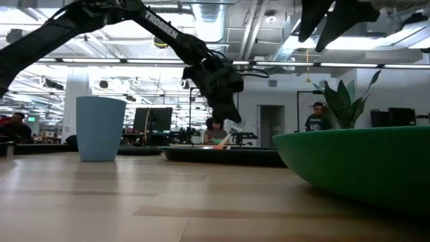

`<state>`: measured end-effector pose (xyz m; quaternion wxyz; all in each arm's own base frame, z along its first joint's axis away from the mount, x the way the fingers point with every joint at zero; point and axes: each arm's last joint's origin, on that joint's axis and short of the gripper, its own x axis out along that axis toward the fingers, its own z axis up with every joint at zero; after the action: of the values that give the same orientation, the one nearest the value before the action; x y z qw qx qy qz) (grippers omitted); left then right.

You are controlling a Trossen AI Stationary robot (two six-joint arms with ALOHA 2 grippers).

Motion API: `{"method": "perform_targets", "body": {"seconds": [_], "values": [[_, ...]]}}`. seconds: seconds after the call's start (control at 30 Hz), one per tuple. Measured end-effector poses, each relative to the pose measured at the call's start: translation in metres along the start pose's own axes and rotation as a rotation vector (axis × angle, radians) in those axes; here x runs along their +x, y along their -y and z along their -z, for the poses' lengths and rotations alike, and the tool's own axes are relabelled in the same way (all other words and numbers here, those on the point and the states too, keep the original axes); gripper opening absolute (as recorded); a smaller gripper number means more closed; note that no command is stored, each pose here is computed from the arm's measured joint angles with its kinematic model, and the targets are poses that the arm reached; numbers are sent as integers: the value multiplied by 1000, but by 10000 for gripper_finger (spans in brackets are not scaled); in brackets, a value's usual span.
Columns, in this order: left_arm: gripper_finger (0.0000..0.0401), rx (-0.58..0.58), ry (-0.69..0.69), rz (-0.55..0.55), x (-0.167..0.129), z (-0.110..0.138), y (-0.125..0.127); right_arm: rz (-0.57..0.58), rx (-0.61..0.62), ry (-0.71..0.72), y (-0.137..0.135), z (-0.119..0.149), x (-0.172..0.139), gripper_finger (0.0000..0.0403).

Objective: Pick and place plate/cup/fork/spoon on tray
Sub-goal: Put the orange fork on the right side of the spoon on the black serving tray

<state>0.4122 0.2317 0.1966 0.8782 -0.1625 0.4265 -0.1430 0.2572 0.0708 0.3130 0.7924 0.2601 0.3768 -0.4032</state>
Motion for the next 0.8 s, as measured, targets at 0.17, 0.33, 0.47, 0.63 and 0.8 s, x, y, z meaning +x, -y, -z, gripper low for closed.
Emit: {"method": "perform_targets", "body": {"seconds": [0.17,0.33,0.47,0.63,0.8], "values": [[0,50,5,-36,-1,1,-8,17,23,-12,-6,5,7,240],[0,48,27,-52,-5,3,-19,10,43,-11,-7,5,7,240],[0,36,28,-24,2,9,-20,6,50,-6,-5,3,5,240],[0,35,11,-20,4,13,-21,10,56,-5,-5,2,6,239],[0,32,1,-55,4,13,-23,18,65,-3,-4,-1,8,239]]}}
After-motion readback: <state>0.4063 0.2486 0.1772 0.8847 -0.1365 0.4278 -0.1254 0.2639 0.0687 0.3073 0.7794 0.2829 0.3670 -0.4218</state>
